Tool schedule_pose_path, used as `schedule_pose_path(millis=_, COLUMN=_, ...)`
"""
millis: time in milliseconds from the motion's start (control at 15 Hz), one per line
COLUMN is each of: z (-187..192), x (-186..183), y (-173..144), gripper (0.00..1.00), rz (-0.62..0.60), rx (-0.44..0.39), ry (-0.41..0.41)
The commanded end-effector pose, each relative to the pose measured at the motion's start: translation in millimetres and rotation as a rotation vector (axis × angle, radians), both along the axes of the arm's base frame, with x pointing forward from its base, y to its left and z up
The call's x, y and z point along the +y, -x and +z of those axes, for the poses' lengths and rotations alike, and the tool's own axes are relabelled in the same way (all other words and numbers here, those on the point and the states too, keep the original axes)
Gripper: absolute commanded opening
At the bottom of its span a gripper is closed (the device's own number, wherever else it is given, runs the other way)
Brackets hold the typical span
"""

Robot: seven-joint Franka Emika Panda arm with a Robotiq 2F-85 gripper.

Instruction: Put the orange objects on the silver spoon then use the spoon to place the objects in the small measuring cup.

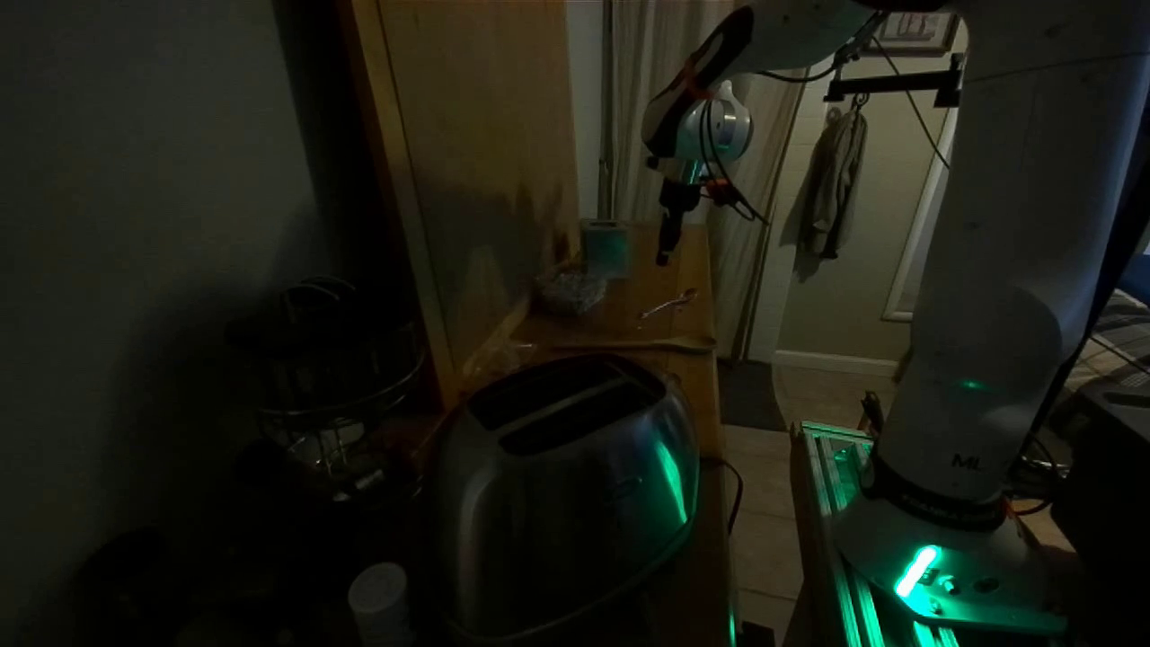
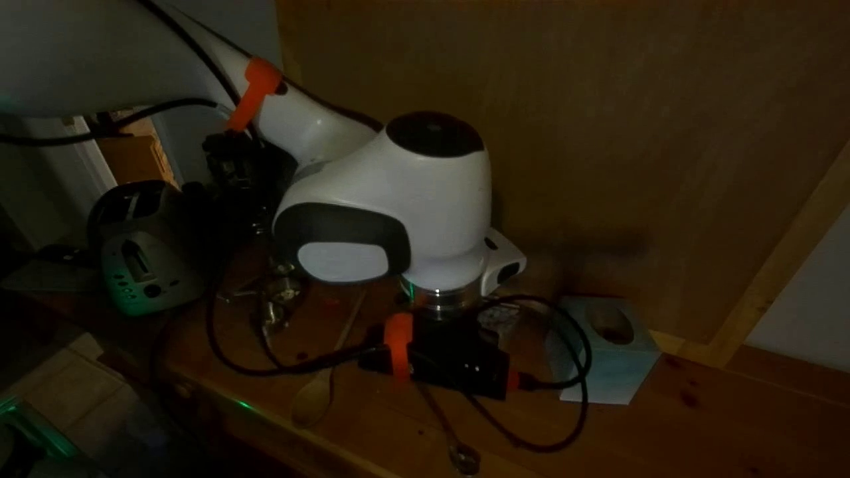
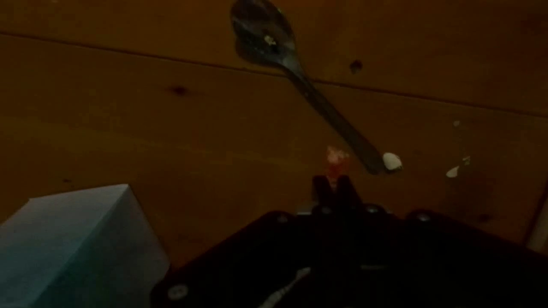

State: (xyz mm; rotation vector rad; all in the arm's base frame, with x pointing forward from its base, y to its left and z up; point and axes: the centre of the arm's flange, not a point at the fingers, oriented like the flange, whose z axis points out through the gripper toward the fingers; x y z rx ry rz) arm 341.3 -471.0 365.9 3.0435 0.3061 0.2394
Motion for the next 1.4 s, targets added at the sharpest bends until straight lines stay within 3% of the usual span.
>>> schedule_pose_path(millis=0, z=-0.4, x=-36.6, y=11.8, gripper=0.05, rz=0.016, rx=-0.013, ry=-0.051)
schedule_pose_path(millis=400, z=-22.4, x=-52.9, y=25.4, gripper=0.05, rz=0.024, rx=0.003, ry=-0.186)
schedule_pose_path(millis=1000, z=-47.6, x=-73.8, y=29.3, gripper=0.05, rz=0.055, rx=-0.063, ry=-0.203)
schedule_pose_path(millis=1333, z=-59.8, x=-83.8, y=38.0, gripper=0.05, rz=0.046, rx=-0.048, ry=-0.190)
